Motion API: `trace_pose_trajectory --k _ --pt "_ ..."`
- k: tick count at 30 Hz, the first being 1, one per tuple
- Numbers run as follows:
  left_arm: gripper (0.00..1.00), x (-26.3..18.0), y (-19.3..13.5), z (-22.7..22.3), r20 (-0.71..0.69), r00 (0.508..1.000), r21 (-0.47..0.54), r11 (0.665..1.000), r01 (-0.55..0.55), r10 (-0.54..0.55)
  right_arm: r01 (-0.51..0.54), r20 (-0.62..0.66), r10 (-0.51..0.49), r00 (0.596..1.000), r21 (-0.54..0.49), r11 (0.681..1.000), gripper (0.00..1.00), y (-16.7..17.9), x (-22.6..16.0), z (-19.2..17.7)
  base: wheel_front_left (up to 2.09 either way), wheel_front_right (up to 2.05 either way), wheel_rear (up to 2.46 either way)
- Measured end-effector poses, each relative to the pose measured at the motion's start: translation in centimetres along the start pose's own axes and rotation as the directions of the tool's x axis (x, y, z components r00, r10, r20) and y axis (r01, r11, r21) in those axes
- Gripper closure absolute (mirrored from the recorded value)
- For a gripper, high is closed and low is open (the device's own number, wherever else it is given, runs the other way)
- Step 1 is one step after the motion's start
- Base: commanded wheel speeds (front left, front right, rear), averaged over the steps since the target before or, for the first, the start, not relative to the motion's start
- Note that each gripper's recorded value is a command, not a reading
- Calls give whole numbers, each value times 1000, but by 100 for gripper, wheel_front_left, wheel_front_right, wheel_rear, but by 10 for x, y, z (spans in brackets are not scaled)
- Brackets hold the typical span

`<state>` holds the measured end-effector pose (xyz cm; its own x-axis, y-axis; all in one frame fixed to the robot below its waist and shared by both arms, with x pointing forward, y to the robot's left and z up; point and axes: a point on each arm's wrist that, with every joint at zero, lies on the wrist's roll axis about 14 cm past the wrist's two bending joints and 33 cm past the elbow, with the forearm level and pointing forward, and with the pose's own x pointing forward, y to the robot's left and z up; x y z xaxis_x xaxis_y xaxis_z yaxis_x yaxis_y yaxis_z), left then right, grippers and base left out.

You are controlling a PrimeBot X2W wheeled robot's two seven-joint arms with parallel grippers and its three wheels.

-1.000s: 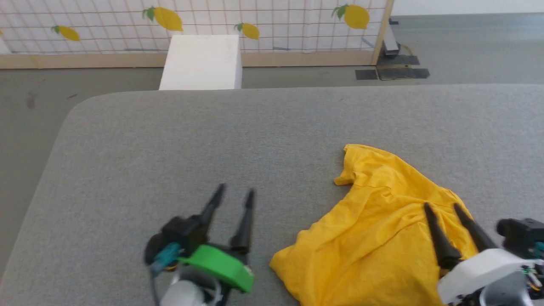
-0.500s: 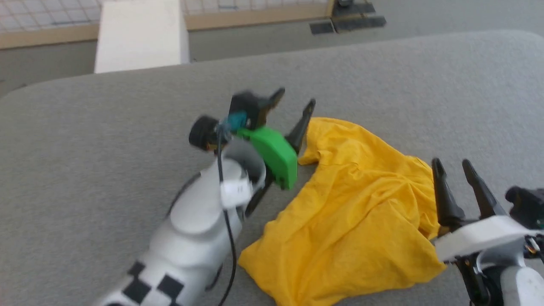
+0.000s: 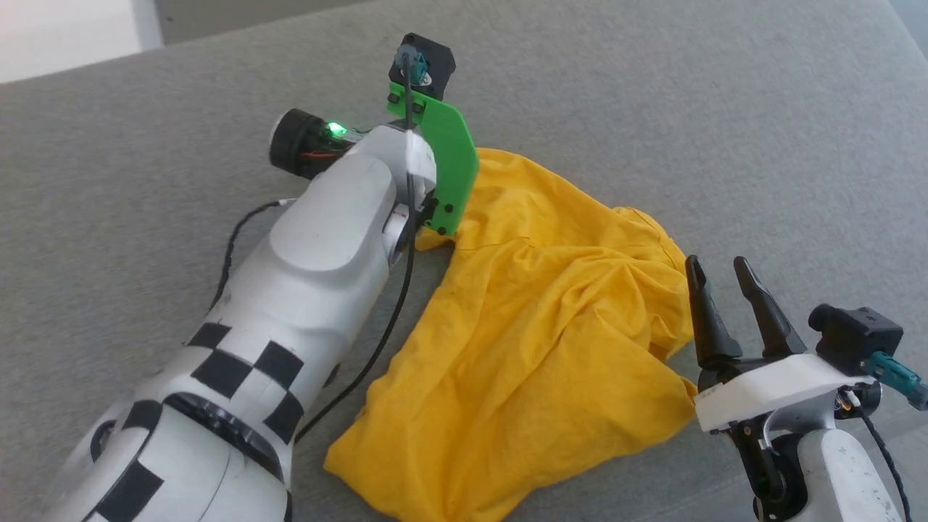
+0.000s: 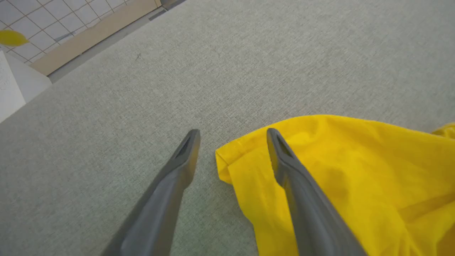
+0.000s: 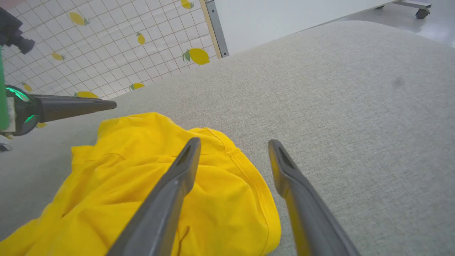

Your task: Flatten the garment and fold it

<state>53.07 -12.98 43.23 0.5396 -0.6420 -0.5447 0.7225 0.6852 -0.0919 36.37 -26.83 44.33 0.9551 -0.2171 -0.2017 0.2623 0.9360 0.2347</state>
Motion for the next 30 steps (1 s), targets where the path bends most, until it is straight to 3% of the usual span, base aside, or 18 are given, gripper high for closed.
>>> trace_pose_trajectory --k 4,9,10,11,13,18,25,28,30 --pt "0 16 -1 -29 -164 986 34 999 11 -5 34 -17 -35 999 -11 999 0 -11 0 -6 0 0 0" --pt "0 23 -5 -55 -359 933 112 992 63 -19 62 -29 -63 998 -15 998 0 -19 -2 -10 0 0 0" --pt "62 22 -7 -56 -384 923 126 989 79 -25 66 -30 -66 997 -16 998 0 -20 -2 -10 0 0 0" --pt "100 21 -8 -57 -397 917 134 987 89 -29 68 -29 -69 997 -16 998 0 -21 -2 -10 0 0 0" --pt "100 19 -12 -54 -391 919 142 984 109 -45 69 -27 -69 997 -14 998 0 -21 -2 -9 0 0 0" --pt "100 14 -8 -39 -212 976 91 993 71 -50 58 -3 -58 998 -18 998 0 -19 1 -2 0 0 0" --pt "100 -31 62 -23 26 994 -20 994 -105 106 17 34 -16 999 -28 999 0 -7 4 14 0 0 0" --pt "100 -64 97 -34 83 973 -123 971 -206 217 -1 34 2 999 -30 1000 0 -2 2 17 0 0 0" --pt "100 -92 121 -49 107 946 -208 937 -281 307 -19 27 20 999 -32 999 0 4 1 17 0 0 0"
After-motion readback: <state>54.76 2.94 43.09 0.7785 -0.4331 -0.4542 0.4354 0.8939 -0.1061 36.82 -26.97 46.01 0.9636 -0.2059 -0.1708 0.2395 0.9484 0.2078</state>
